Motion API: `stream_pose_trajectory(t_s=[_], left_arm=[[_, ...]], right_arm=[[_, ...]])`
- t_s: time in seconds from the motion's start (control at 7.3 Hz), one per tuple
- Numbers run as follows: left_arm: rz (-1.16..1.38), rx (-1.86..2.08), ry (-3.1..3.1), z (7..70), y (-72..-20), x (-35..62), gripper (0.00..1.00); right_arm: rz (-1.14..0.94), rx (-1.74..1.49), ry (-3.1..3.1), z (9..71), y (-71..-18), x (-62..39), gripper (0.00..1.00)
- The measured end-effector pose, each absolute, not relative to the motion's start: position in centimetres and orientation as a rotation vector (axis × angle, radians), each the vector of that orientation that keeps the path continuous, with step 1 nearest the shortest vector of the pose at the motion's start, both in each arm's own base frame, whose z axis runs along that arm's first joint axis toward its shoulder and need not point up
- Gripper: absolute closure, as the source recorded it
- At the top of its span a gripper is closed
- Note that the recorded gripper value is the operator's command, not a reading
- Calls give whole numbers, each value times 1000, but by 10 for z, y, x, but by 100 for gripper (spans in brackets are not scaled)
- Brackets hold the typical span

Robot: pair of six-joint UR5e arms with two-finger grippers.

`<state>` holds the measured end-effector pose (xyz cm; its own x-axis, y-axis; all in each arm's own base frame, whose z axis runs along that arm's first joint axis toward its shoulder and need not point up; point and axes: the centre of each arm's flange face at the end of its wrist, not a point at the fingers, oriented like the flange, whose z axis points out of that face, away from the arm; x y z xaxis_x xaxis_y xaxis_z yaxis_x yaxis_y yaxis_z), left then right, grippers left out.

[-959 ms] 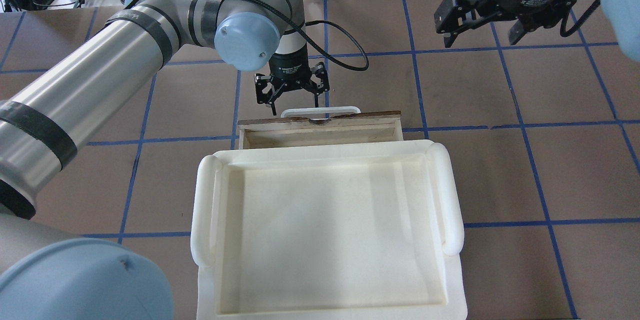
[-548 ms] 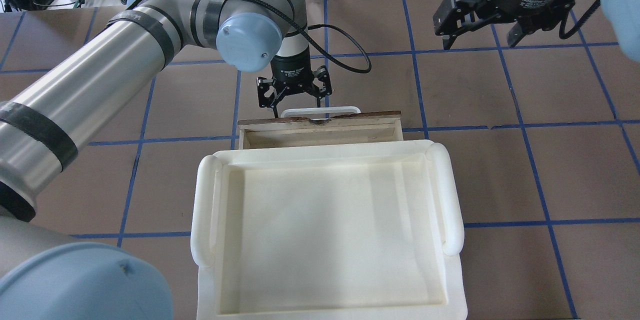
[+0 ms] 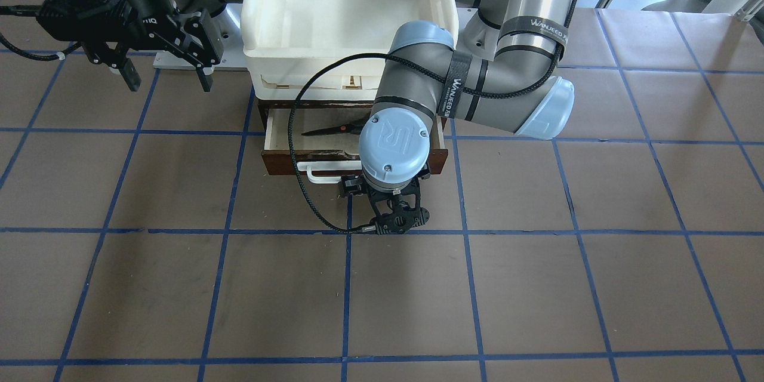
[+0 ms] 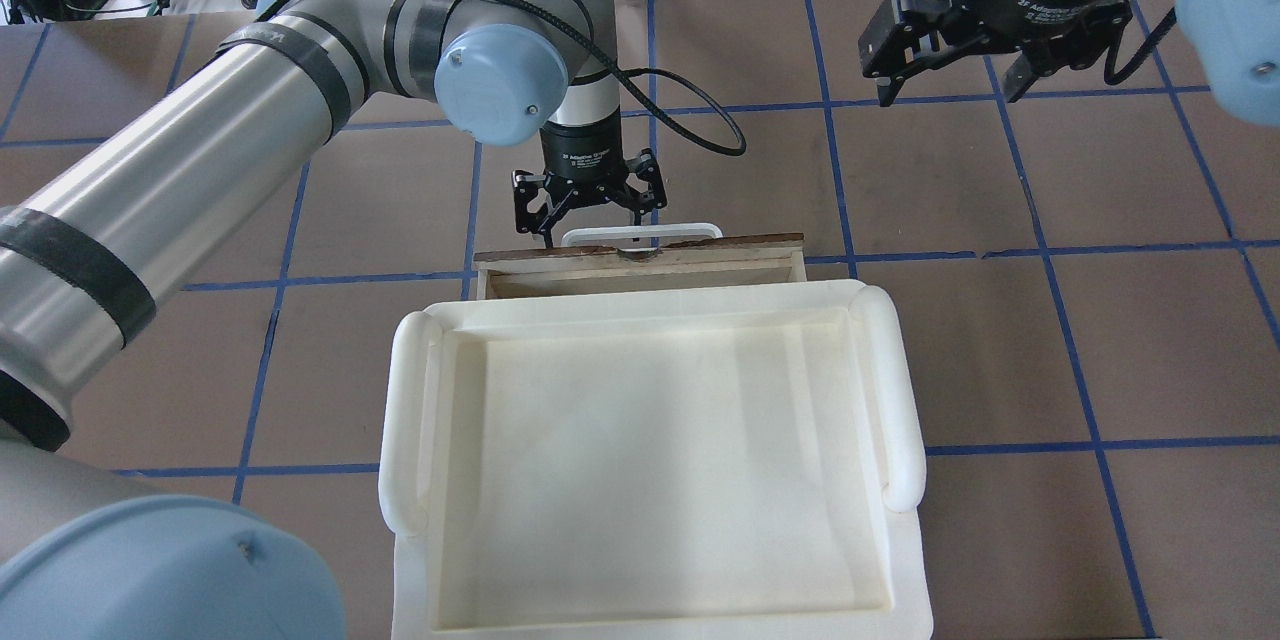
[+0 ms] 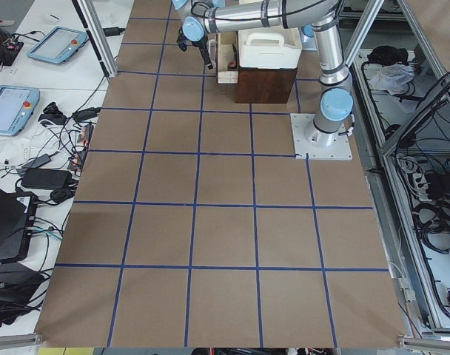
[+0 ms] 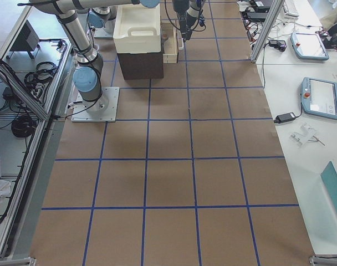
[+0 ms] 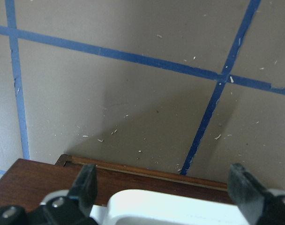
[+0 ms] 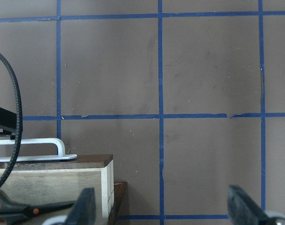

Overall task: Put scissors in drawer and close it
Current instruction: 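Press the drawer fully shut with the left gripper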

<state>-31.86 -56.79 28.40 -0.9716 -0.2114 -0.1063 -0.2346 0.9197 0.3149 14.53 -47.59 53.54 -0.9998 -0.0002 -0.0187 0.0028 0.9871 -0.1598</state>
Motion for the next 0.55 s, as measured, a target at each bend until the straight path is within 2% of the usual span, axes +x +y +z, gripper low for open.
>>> stream_pose_trajectory(t_s=[0.55], left_arm=[[581,-358,2968,280,-558,-321,0]], right_arm=[[-243,1,3126,532,-477,144,0]])
